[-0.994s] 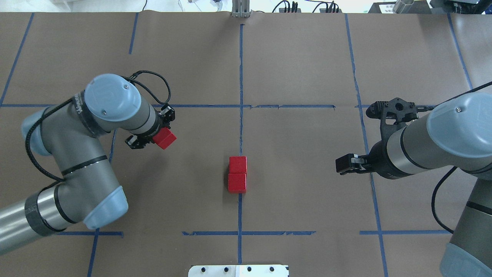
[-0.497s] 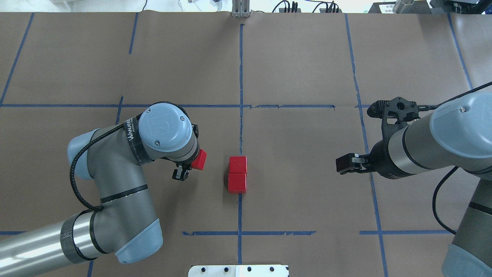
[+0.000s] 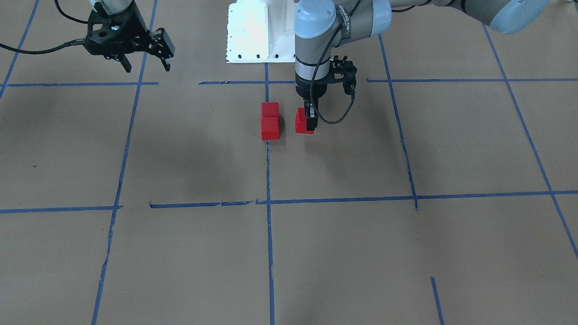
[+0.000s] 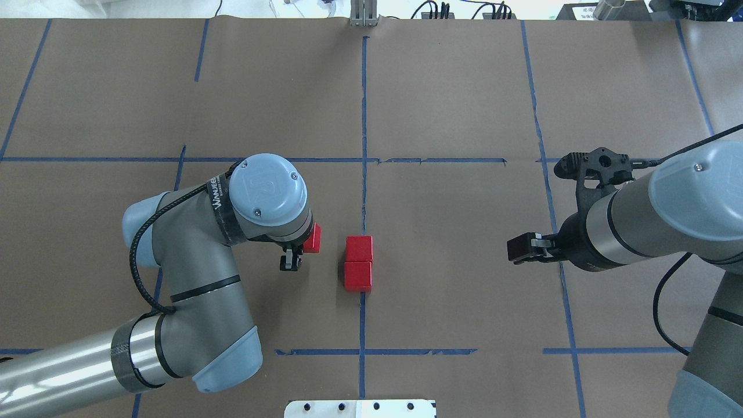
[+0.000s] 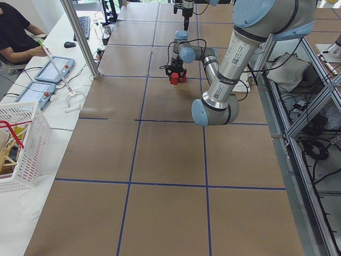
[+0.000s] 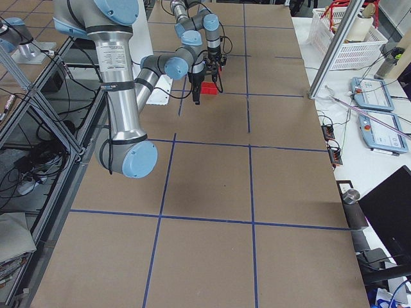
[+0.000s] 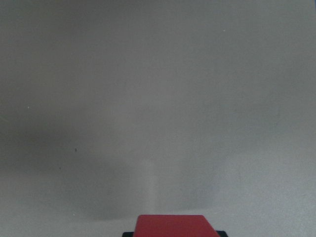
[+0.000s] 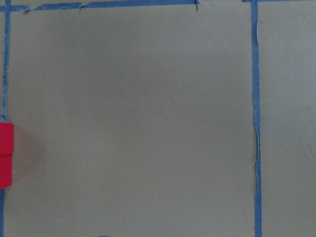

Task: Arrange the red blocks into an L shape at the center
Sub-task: 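Carry the cube with the left gripper toward the two center cubes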

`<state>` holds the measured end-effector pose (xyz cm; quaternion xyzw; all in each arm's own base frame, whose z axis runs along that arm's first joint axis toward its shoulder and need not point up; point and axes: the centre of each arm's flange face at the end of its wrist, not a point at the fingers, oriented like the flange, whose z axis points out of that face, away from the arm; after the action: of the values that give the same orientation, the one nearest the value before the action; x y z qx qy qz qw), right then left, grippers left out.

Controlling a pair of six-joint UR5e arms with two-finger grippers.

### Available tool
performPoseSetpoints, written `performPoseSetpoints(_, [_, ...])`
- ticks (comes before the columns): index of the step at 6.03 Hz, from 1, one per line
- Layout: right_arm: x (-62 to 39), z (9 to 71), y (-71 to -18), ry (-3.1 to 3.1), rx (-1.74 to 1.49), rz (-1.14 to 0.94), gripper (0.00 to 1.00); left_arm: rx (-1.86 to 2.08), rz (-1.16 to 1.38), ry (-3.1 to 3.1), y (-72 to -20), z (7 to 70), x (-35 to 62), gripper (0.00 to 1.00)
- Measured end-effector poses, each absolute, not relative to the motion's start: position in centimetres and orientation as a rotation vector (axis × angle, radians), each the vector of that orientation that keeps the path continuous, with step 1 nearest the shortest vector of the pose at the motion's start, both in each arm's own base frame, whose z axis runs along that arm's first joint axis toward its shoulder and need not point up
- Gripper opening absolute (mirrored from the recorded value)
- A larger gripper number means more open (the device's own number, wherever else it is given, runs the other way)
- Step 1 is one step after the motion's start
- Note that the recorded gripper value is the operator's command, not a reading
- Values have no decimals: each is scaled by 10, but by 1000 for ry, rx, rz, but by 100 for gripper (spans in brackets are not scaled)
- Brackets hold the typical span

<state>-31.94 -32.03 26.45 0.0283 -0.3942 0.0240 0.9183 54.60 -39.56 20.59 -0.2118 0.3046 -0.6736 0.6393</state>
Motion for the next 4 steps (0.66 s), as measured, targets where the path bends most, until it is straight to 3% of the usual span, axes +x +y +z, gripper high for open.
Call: performPoseSetpoints(4, [-324,266,-317,-808,48,54,100,-493,-1570,648,-398,209,587,4])
